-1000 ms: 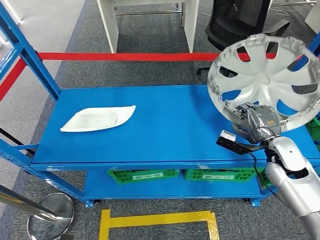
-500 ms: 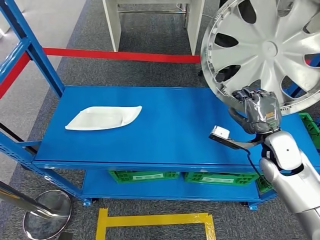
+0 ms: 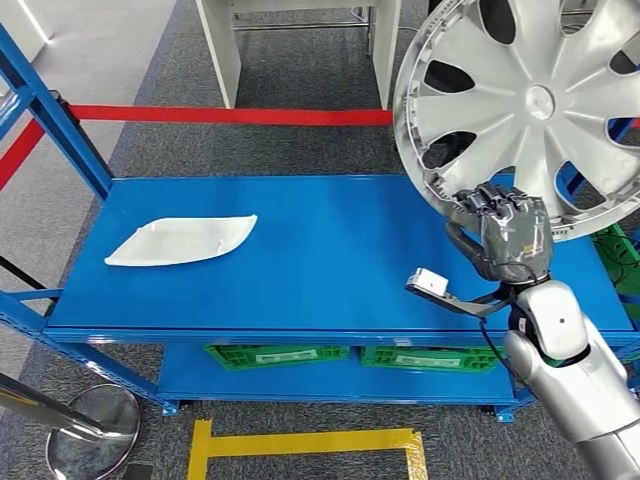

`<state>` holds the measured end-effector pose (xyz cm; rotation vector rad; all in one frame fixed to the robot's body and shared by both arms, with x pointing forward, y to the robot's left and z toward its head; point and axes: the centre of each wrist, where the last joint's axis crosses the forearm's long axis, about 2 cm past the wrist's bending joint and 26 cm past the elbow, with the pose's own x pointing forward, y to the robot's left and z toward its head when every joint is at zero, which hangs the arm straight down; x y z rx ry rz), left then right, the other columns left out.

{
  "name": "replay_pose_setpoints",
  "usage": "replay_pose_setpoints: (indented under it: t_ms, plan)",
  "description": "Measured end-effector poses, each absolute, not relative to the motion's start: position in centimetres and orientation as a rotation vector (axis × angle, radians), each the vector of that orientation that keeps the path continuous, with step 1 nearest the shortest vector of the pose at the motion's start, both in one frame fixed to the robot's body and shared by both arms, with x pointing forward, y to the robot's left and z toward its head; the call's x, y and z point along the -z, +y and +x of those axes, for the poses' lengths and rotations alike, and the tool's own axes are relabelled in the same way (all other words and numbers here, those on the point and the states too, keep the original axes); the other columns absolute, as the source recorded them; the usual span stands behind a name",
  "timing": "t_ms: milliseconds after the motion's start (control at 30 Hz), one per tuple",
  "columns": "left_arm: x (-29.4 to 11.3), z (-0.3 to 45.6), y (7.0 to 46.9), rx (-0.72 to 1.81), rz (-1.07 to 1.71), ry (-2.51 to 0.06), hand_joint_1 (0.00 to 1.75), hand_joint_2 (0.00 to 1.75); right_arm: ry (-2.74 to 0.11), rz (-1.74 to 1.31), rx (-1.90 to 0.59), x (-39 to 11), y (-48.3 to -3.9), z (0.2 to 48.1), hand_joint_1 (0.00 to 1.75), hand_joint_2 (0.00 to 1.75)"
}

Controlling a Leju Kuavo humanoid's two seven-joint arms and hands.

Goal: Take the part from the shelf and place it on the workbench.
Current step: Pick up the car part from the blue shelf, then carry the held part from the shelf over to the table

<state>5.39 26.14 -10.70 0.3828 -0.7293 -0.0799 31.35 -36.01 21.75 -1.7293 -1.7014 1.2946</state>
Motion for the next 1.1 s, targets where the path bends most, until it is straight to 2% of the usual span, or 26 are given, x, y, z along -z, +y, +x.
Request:
replay_pose_setpoints:
  t_ms: [1100]
  plan:
    - [10.6,5.5,26.0,0.018,0.426,-0.659,0.0,1.75,-1.762,-1.66,-1.209,-19.6,-33.9,30.0,1.75,1.75]
